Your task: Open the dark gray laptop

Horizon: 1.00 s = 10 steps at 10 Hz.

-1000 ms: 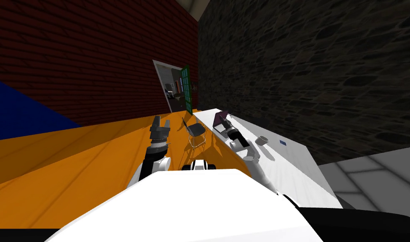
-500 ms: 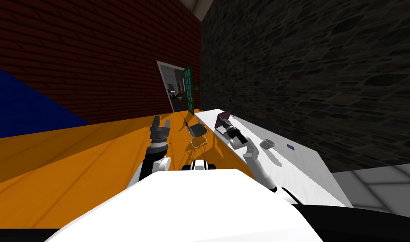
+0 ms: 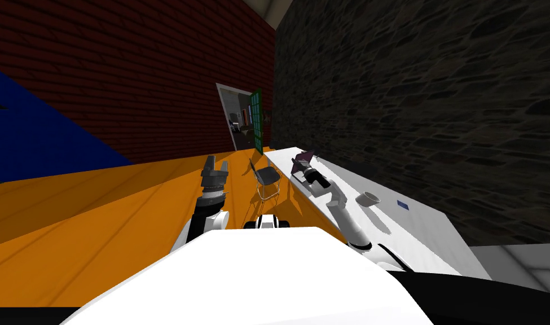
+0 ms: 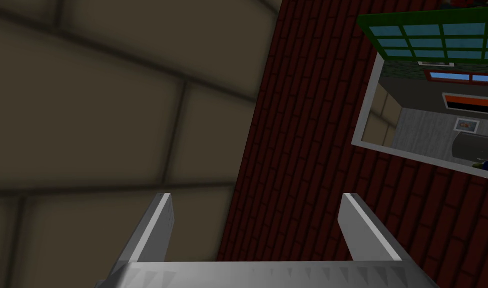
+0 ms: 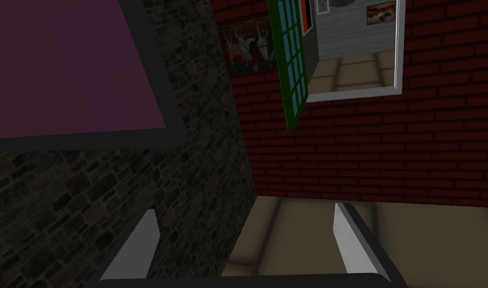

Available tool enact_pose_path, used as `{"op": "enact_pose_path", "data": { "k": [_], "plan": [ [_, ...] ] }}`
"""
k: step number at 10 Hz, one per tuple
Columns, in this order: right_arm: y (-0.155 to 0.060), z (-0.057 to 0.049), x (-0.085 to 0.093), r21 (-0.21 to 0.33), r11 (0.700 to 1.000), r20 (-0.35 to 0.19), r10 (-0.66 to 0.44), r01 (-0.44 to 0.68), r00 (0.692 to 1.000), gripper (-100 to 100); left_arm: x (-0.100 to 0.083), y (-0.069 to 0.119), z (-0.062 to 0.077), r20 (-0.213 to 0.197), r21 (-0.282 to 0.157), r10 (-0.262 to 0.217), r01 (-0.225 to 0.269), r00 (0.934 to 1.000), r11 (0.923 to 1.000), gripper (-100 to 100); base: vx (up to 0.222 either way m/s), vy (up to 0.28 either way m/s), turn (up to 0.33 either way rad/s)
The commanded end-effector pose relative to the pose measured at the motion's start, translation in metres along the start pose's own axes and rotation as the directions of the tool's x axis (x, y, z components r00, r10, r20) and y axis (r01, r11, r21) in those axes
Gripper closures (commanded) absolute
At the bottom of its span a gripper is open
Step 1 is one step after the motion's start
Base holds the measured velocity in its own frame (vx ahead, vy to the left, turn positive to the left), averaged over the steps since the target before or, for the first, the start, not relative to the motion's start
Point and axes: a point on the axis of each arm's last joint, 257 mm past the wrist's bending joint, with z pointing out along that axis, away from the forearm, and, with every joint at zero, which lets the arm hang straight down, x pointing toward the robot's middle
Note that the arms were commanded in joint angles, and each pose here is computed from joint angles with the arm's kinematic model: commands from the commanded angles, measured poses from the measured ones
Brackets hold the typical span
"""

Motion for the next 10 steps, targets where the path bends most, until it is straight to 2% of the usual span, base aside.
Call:
{"op": "enact_pose_path", "data": {
  "k": [1, 2, 3, 4, 6, 7, 9, 10],
  "plan": [
    [-0.015, 0.009, 0.006, 0.033, 0.994, -0.060, -0.103, 0.105, 0.993, -100, 0.000, 0.000, 0.000, 0.000, 0.000, 0.000, 0.000, 1.0000, 1.0000, 0, 0.032, 0.013, 0.092],
    [-0.015, 0.009, 0.007, 0.034, 0.993, -0.063, -0.108, 0.110, 0.992, -100, 0.000, 0.000, 0.000, 0.000, 0.000, 0.000, 0.000, 1.0000, 1.0000, 0, 0.032, 0.010, 0.052],
    [-0.025, 0.013, 0.010, 0.050, 0.984, -0.099, -0.168, 0.174, 0.981, -100, 0.000, 0.000, 0.000, 0.000, 0.000, 0.000, 0.000, 1.0000, 1.0000, 0, 0.041, 0.008, 0.087],
    [-0.025, 0.013, 0.010, 0.050, 0.983, -0.100, -0.171, 0.177, 0.980, -100, 0.000, 0.000, 0.000, 0.000, 0.000, 0.000, 0.000, 1.0000, 1.0000, 0, 0.038, 0.004, 0.044],
    [-0.043, 0.020, 0.012, 0.071, 0.955, -0.159, -0.275, 0.288, 0.948, -100, 0.000, 0.000, 0.000, 0.000, 0.000, 0.000, 0.000, 1.0000, 1.0000, 0, 0.047, 0.014, 0.107],
    [-0.045, 0.020, 0.014, 0.074, 0.950, -0.172, -0.287, 0.303, 0.942, -100, 0.000, 0.000, 0.000, 0.000, 0.000, 0.000, 0.000, 1.0000, 1.0000, 0, 0.045, 0.003, 0.047],
    [-0.064, 0.024, 0.012, 0.088, 0.910, -0.229, -0.378, 0.405, 0.897, -100, 0.000, 0.000, 0.000, 0.000, 0.000, 0.000, 0.000, 1.0000, 1.0000, 0, 0.043, 0.008, 0.082],
    [-0.065, 0.024, 0.014, 0.089, 0.906, -0.239, -0.385, 0.415, 0.892, -100, 0.000, 0.000, 0.000, 0.000, 0.000, 0.000, 0.000, 1.0000, 1.0000, 0, 0.031, 0.008, 0.049]
  ]
}}
